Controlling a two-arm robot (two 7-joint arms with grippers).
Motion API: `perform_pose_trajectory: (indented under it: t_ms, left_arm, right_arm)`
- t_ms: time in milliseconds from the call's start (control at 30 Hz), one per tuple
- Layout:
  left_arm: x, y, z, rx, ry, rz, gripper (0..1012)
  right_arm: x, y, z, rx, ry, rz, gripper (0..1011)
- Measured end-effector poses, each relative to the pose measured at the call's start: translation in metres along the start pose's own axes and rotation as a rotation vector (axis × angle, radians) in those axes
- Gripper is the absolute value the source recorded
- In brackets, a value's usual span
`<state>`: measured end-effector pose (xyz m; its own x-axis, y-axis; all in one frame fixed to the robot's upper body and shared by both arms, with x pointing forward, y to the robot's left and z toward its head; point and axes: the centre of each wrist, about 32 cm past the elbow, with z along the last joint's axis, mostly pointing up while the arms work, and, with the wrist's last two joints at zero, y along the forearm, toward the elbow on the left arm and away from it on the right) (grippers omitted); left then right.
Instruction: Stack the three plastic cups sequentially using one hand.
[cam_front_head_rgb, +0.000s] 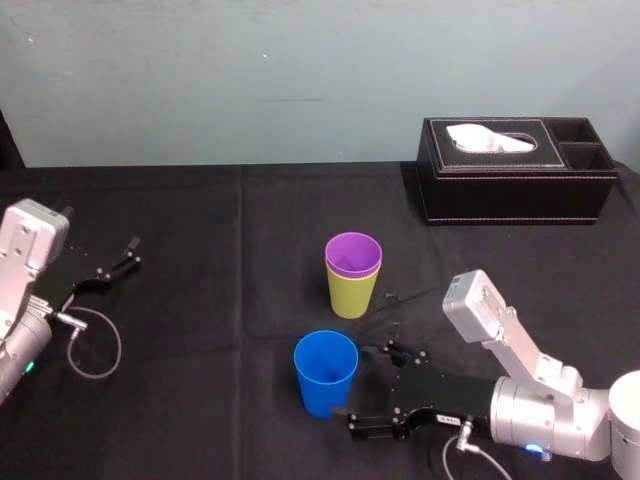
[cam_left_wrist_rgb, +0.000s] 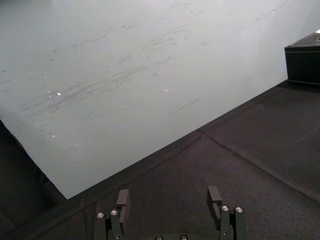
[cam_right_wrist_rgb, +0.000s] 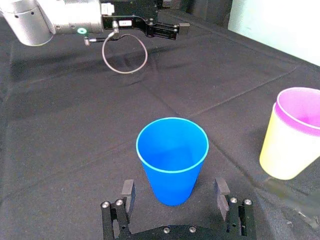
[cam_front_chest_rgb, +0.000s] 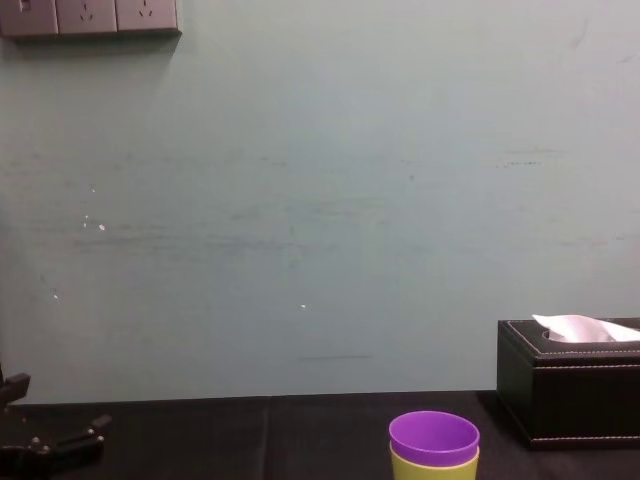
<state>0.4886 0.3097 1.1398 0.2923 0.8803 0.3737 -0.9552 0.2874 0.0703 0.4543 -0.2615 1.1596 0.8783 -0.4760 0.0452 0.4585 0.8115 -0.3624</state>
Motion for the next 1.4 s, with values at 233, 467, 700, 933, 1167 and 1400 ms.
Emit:
perform_pose_trajectory:
  t_ms: [233, 467, 700, 933, 1167, 1400]
  left_arm:
    - [0.0000, 0.000, 0.000, 0.000, 0.000, 0.000, 1012]
    - [0.0000, 0.000, 0.000, 0.000, 0.000, 0.000, 1011]
    - [0.0000, 0.000, 0.000, 0.000, 0.000, 0.000, 1011]
    - [0.0000, 0.000, 0.000, 0.000, 0.000, 0.000, 1011]
    - [0.0000, 0.000, 0.000, 0.000, 0.000, 0.000, 1011]
    - [0.0000, 0.000, 0.000, 0.000, 0.000, 0.000, 1011]
  right_arm:
    - [0.0031, 0.007, 0.005, -0.004, -0.006, 0.000, 1003]
    - [0.0067, 0.016, 0.010, -0.005, -0.012, 0.002, 1003]
    - [0.0090, 0.025, 0.015, -0.005, -0.011, 0.005, 1003]
    - [0.0081, 0.032, 0.018, -0.004, -0.008, 0.016, 1003]
    - [0.0059, 0.034, 0.020, 0.001, -0.008, 0.035, 1003]
    - [0.0057, 0.034, 0.020, 0.003, -0.008, 0.038, 1003]
